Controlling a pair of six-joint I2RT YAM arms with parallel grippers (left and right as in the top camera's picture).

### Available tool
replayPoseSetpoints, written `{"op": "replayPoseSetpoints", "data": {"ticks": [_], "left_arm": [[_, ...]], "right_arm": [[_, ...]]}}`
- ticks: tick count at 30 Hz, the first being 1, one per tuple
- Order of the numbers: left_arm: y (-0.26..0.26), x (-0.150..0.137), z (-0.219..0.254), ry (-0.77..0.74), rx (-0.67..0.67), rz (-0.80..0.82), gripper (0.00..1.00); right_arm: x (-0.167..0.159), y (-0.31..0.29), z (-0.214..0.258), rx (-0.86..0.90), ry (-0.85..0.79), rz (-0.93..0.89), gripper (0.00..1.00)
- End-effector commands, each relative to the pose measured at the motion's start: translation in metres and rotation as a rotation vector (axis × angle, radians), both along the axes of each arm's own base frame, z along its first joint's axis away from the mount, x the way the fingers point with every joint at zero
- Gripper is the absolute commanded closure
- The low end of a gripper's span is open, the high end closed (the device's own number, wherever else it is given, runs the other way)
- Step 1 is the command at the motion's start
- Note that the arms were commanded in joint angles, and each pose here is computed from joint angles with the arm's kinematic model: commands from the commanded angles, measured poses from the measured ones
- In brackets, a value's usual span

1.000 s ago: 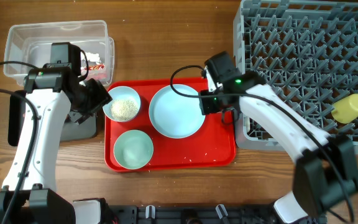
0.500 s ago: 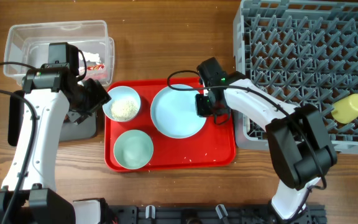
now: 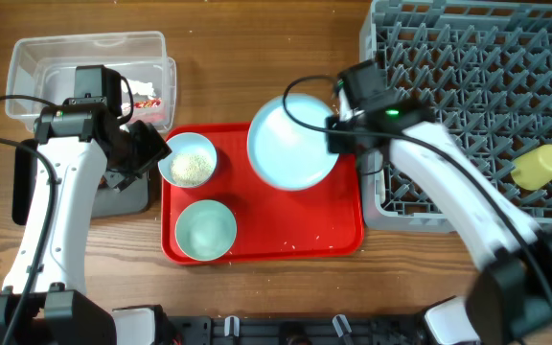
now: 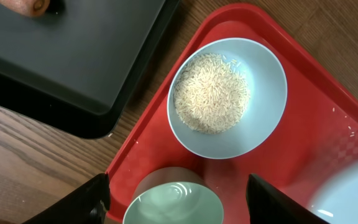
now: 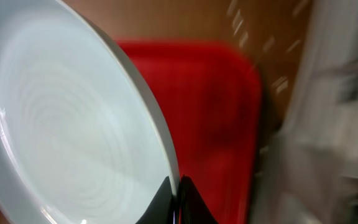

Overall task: Sort waste into correct bins and load items into the dishwasher rack
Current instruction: 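Place the blue plate upright into the dish rack, then withdraw the right gripper from the dish rack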

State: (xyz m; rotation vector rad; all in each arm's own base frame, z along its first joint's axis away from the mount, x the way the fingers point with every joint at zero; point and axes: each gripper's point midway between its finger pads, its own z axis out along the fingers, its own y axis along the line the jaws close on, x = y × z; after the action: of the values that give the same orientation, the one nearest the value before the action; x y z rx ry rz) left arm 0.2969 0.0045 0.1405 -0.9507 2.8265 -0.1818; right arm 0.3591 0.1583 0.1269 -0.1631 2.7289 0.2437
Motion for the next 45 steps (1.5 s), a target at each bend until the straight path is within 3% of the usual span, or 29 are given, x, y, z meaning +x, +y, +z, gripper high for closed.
{"op": "replayPoseSetpoints", "data": {"ticks": [1, 5, 9, 15, 19, 26, 34, 45], "left_arm": [[0.002, 0.001, -0.002, 0.006, 0.006, 0.007, 0.3], [0.002, 0.001, -0.002, 0.005, 0.006, 0.007, 0.3], [0.002, 0.001, -0.002, 0.005, 0.006, 0.007, 0.3], [0.002, 0.001, -0.002, 0.005, 0.006, 0.007, 0.3], [0.002, 0.001, -0.002, 0.006, 0.006, 0.007, 0.3], [0.002, 0.0, -0.002, 0.007, 0.006, 0.007, 0.3], [0.002, 0.001, -0.002, 0.006, 0.006, 0.008, 0.3], [0.002, 0.003, -0.002, -0.002, 0.006, 0.008, 0.3]], "right_arm": [[0.014, -0.049, 0.079, -0.148, -0.266, -0.073, 0.96], [0.009, -0.154, 0.162, -0.491, -0.529, -0.395, 0.96], [0.001, -0.23, 0.226, -0.802, -0.671, -0.615, 0.96], [0.0, -0.323, 0.261, -0.992, -0.704, -0.853, 0.96], [0.005, -0.38, 0.245, -1.023, -0.671, -0.965, 0.96], [0.041, -0.457, 0.176, -1.16, -0.519, -0.918, 0.96], [0.077, -0.473, 0.117, -1.157, -0.47, -0.774, 0.96], [0.094, -0.477, 0.088, -1.17, -0.426, -0.634, 0.96]]}}
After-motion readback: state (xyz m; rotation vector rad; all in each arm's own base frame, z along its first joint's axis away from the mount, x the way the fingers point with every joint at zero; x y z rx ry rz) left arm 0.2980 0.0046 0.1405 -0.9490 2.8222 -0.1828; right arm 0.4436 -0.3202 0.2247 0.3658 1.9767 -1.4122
